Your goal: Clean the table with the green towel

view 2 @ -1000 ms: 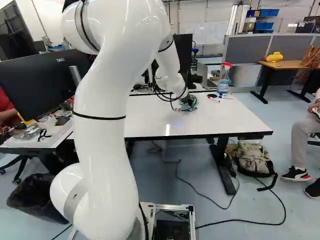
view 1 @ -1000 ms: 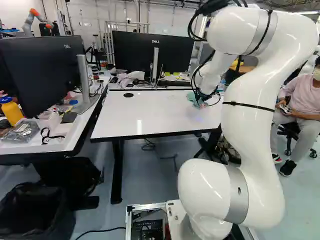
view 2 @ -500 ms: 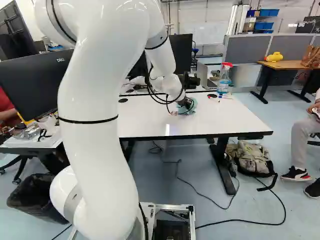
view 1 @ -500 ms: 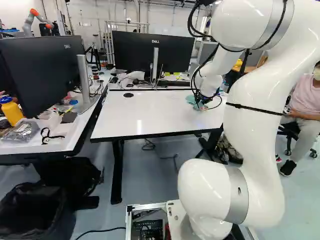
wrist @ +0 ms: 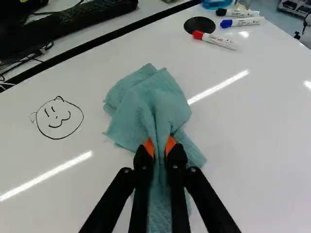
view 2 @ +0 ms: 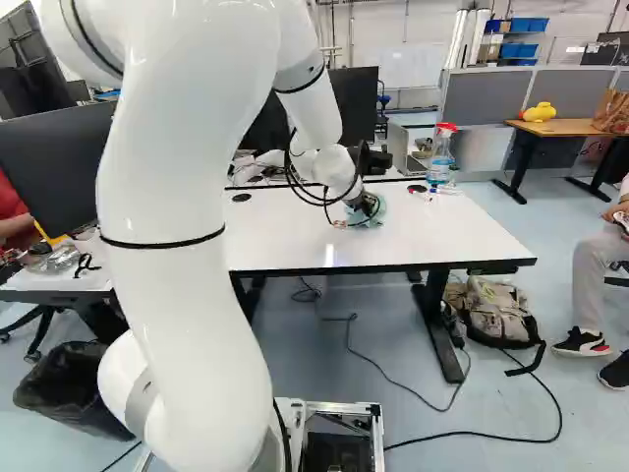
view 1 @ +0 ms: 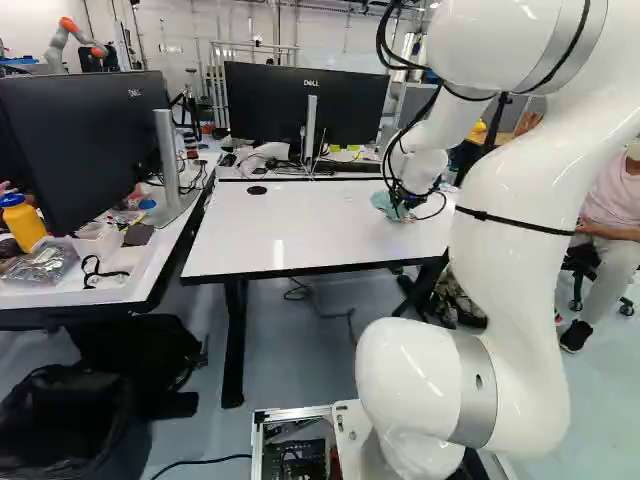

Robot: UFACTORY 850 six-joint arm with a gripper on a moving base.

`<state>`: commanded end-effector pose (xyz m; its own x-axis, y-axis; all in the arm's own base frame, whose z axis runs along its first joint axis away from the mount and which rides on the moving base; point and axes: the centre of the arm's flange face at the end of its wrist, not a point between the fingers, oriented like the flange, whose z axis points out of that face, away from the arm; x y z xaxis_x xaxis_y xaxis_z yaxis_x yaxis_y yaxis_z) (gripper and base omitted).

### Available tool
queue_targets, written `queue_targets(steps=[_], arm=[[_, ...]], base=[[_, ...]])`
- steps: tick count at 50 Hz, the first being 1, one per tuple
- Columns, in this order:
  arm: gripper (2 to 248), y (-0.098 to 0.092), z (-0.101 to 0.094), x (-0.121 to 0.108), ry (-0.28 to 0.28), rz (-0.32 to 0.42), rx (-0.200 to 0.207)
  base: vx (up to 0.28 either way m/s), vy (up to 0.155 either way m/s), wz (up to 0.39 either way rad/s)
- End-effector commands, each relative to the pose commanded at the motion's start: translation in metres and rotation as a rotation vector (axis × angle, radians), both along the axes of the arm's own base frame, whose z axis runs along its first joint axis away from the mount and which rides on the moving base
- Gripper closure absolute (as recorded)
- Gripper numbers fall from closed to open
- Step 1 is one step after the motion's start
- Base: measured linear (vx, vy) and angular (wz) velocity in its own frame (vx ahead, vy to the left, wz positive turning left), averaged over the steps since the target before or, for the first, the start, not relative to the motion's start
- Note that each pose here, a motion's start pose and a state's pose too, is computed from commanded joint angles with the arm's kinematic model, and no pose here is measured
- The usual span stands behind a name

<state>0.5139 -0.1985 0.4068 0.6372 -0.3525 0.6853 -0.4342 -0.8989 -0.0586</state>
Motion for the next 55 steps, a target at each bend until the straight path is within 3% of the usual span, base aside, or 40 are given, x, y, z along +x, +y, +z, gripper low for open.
queue_targets(steps=[18,55], arm=[[205,0.006,0.022,-0.006,-0.034,0.006,-0.013],[205,0.066,0.025,-0.046,-0.019,0.092,-0.006]], base=[[0.0,0.0,0.0],[0.0,0.0,0.0]])
